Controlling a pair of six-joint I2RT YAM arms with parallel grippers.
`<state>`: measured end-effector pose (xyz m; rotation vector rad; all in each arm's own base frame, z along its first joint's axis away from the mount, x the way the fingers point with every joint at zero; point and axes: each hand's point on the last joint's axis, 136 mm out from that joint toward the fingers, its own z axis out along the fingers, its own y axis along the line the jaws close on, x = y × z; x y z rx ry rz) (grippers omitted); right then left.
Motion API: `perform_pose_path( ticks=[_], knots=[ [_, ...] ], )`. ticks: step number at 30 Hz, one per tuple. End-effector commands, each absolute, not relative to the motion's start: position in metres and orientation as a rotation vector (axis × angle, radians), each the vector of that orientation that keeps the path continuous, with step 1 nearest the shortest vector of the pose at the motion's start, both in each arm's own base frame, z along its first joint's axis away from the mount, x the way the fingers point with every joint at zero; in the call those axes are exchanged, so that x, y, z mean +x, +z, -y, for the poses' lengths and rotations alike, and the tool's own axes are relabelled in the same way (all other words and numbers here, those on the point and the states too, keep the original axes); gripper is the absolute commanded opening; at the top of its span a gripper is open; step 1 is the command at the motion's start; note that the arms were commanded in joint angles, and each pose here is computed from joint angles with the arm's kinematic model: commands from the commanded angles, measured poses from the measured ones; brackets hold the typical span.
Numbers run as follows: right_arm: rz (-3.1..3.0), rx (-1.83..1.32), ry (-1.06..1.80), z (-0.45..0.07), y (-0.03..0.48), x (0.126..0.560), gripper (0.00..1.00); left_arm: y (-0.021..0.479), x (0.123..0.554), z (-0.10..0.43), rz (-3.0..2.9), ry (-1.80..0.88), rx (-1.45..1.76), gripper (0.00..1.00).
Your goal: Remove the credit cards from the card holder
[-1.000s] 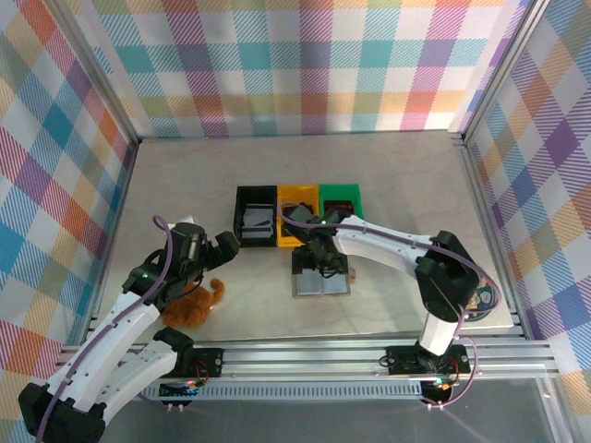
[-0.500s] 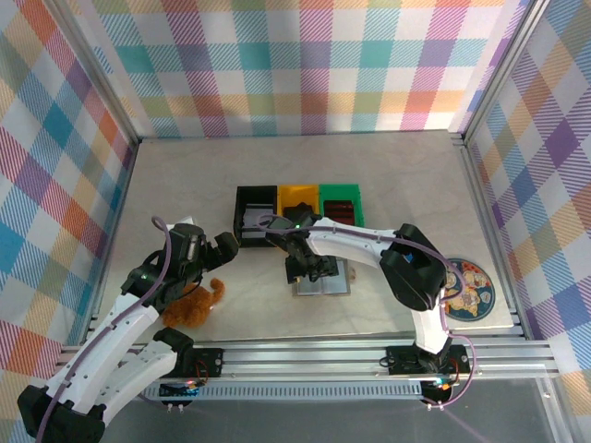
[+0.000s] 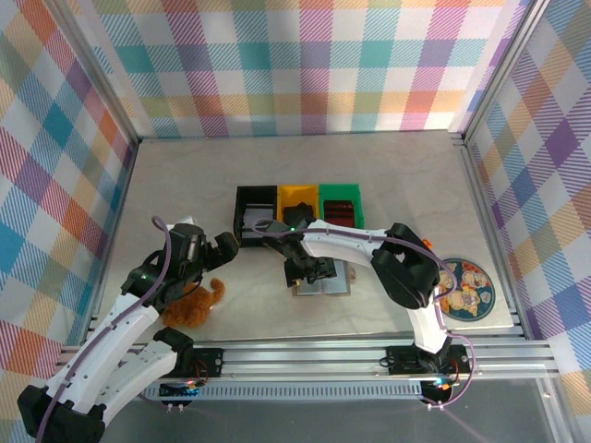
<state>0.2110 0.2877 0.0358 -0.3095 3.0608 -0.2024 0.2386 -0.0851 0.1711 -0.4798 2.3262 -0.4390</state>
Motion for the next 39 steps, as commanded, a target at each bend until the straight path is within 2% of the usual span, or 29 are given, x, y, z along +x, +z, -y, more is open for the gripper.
perform_pose_path(
  ticks=[1, 25, 39],
  knots=[
    [-3.059, -0.338, -0.231, -0.289, 0.033, 0.212, 0.79, 0.166, 0.236, 0.086, -2.345, -0.437, -0.472, 1.00],
    [-2.996, -0.305, -0.065, -0.306, 0.064, 0.214, 0.81, 0.163, 0.240, 0.092, -2.352, -0.468, -0.482, 1.00],
    [-3.025, -0.347, -0.106, -0.307, 0.040, 0.214, 0.81, 0.140, 0.233, 0.108, -2.409, -0.578, -0.490, 1.00]
  ],
)
